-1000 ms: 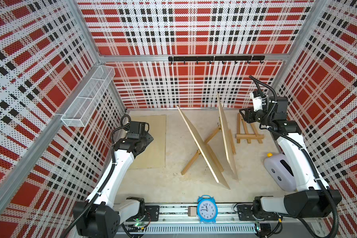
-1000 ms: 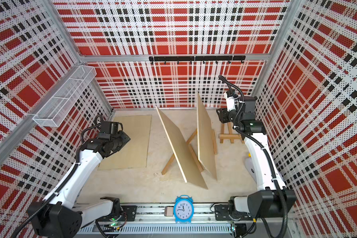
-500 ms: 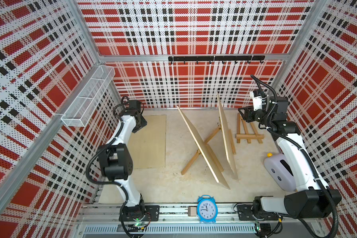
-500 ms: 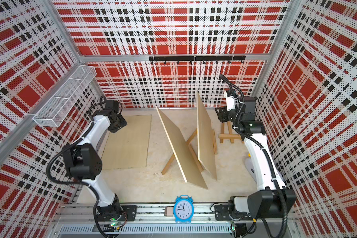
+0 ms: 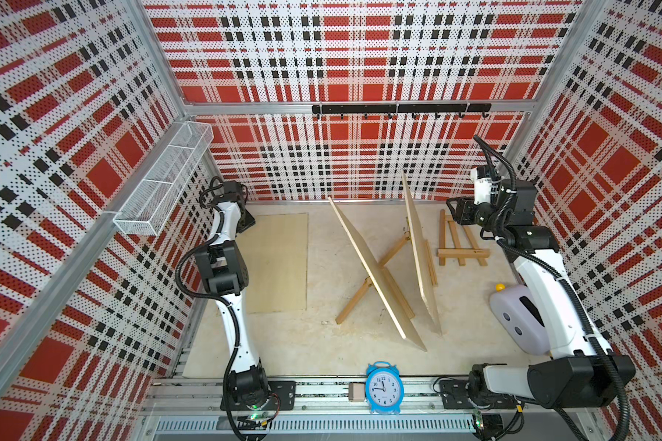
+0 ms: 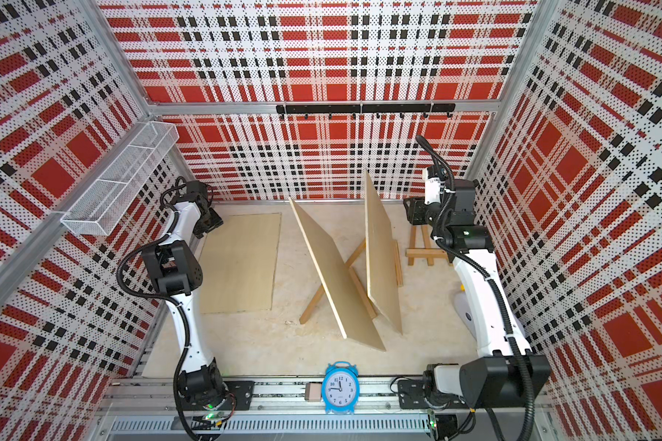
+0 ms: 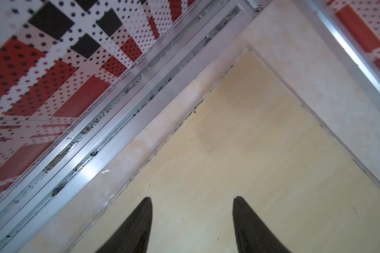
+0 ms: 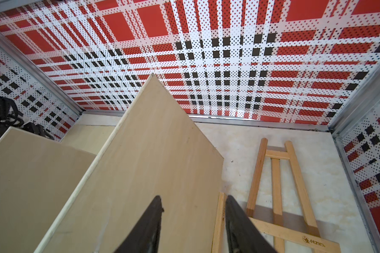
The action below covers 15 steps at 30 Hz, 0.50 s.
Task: Disassemble the easel
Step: Adjust the drawing board at the corner of the board.
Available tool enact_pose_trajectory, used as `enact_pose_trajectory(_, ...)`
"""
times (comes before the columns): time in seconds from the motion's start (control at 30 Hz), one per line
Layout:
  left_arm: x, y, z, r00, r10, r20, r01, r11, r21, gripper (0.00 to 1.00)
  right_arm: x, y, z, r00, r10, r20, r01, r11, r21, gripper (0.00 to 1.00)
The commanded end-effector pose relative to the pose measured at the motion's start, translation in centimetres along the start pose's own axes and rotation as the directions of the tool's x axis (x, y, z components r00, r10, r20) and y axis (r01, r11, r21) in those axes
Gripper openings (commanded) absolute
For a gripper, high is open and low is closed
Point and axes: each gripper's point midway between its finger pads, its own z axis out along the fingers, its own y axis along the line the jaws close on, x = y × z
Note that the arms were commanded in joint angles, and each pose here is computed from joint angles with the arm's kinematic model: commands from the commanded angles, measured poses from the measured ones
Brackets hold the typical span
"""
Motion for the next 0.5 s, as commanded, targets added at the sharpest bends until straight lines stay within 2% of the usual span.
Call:
enact_pose_trajectory(0.0, -0.7, 0.7, 1.6, 0.995, -0.097, 0.003, 0.097, 0.995, 0.008, 0.62, -0.4, -0.5, -0.6, 0.997, 0.048, 0.052, -0.050, 0.998, 0.030, 0.49)
enact_pose_trajectory(0.13, -1.0, 1.5, 2.8, 0.984, -0.179, 0.007, 0.178, 0.984, 0.014, 0.62, 0.8, -0.7, 0.1, 0.997, 0.075, 0.037, -0.076, 0.997, 0.029, 0.49)
enact_pose_trajectory(0.3, -2.0, 2.2, 2.8, 0.971, -0.231, 0.068, 0.231, 0.973, 0.006, 0.62, 2.1, -1.1, 1.8, 0.995, 0.096, -0.020, -0.095, 0.995, 0.030, 0.49)
enact_pose_trajectory(0.47, -2.0, 2.9, 3.9, 0.963, -0.262, 0.057, 0.263, 0.965, -0.004, 0.62, 2.6, -1.1, 2.9, 0.993, 0.115, -0.040, -0.114, 0.993, 0.014, 0.48)
